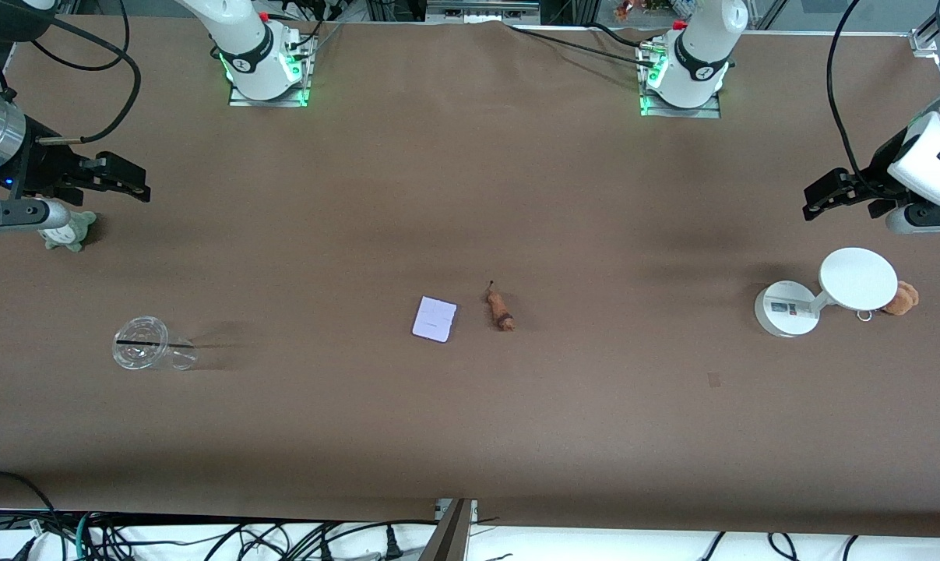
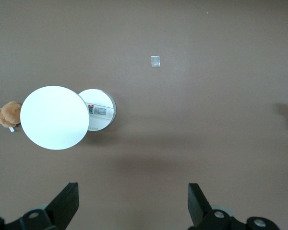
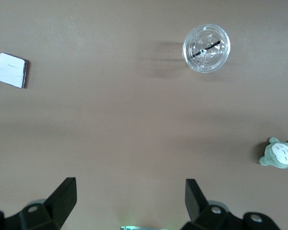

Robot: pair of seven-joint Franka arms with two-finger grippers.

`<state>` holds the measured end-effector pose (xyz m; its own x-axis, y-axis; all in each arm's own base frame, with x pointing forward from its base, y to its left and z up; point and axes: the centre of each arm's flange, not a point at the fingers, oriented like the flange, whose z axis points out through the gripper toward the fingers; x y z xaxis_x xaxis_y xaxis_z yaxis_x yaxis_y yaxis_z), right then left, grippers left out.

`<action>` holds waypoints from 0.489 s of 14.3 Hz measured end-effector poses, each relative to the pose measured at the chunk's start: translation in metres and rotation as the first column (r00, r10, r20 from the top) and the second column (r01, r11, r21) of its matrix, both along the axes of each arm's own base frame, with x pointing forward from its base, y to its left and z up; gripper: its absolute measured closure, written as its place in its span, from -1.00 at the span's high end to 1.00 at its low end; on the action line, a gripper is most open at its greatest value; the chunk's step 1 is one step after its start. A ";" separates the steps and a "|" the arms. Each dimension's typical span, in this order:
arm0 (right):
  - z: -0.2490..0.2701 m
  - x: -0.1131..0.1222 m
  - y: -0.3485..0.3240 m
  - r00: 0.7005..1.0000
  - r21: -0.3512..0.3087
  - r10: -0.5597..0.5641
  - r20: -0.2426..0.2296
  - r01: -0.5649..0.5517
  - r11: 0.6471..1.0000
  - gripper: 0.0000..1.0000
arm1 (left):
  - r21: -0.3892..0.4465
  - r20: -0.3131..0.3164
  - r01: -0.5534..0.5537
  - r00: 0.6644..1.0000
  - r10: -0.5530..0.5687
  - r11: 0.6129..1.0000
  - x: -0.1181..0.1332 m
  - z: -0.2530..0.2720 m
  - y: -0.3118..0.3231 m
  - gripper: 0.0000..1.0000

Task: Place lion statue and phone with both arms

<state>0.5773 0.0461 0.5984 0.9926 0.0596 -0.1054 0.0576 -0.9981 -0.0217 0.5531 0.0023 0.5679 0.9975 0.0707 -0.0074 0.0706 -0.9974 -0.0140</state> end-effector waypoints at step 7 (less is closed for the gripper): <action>0.000 0.000 0.000 1.000 -0.001 0.000 0.000 0.000 1.000 1.00 | 0.000 0.005 0.008 1.000 -0.008 1.000 0.002 0.000 -0.005 1.00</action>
<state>0.5773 0.0459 0.5984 0.9927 0.0594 -0.1054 0.0574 -0.9981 -0.0210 0.5554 -0.0023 0.5679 0.9980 0.0629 -0.0021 0.0629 -0.9979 -0.0135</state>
